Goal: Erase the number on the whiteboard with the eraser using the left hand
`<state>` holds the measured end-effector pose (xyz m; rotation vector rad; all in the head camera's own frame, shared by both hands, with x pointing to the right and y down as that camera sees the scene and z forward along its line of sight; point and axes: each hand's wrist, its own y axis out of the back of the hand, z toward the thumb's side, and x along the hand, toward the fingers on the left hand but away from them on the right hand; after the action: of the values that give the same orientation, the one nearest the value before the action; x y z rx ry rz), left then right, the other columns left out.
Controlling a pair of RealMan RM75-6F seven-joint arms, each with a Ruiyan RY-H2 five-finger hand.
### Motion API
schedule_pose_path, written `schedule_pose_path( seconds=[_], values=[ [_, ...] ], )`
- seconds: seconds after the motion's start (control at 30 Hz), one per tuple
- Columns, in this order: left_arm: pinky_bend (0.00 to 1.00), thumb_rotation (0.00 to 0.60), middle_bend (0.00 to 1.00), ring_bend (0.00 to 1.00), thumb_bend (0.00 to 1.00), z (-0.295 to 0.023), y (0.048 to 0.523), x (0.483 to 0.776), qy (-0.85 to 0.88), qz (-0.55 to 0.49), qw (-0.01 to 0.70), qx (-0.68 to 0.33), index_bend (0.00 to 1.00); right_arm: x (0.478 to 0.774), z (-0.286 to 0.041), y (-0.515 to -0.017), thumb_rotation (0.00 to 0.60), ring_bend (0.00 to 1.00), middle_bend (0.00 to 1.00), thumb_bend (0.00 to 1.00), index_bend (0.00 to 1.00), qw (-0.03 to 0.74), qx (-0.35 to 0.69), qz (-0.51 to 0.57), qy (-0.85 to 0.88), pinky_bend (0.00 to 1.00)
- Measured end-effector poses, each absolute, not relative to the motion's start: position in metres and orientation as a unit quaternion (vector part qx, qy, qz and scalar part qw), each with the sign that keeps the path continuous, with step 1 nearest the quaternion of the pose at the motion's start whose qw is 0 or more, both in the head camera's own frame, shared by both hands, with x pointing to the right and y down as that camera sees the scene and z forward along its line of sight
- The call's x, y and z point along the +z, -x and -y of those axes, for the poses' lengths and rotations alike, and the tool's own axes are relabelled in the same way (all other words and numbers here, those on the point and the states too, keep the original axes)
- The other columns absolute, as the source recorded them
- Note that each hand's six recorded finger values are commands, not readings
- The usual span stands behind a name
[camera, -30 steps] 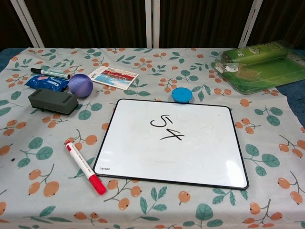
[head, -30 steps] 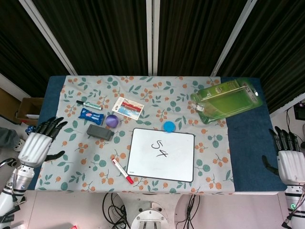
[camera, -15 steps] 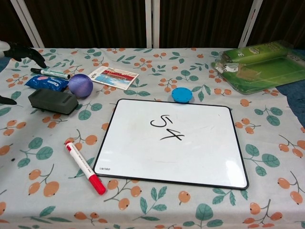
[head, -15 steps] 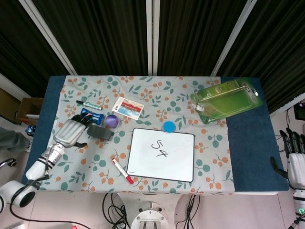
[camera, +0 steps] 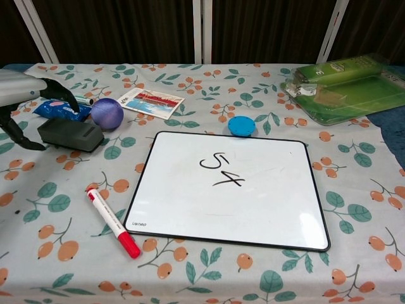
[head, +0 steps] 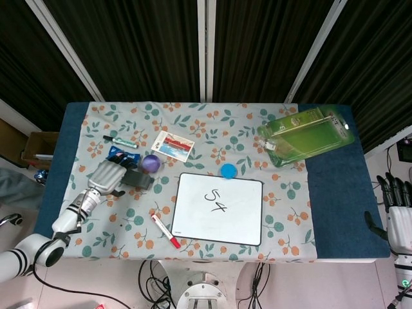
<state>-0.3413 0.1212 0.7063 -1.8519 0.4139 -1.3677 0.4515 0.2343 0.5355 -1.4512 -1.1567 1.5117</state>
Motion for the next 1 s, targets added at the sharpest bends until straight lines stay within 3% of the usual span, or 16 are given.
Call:
schedule_pose_path(
  seconds=[0.77,1.0],
  values=[
    [0.20,0.600,0.24,0.16,0.22,-0.122,0.328,0.722,0.736,-0.153,0.382,-0.537,0.27,0.540,-0.233,-0.456,0.600,0.00,0.00,0.27,0.00,0.359,0.594,0.448,0.564,0.00],
    [0.20,0.600,0.29,0.22,0.31,-0.123,0.327,0.725,0.740,-0.154,0.377,-0.536,0.32,0.541,-0.234,-0.457,0.600,0.00,0.00,0.27,0.00,0.357,0.596,0.447,0.563,0.00]
  ],
)
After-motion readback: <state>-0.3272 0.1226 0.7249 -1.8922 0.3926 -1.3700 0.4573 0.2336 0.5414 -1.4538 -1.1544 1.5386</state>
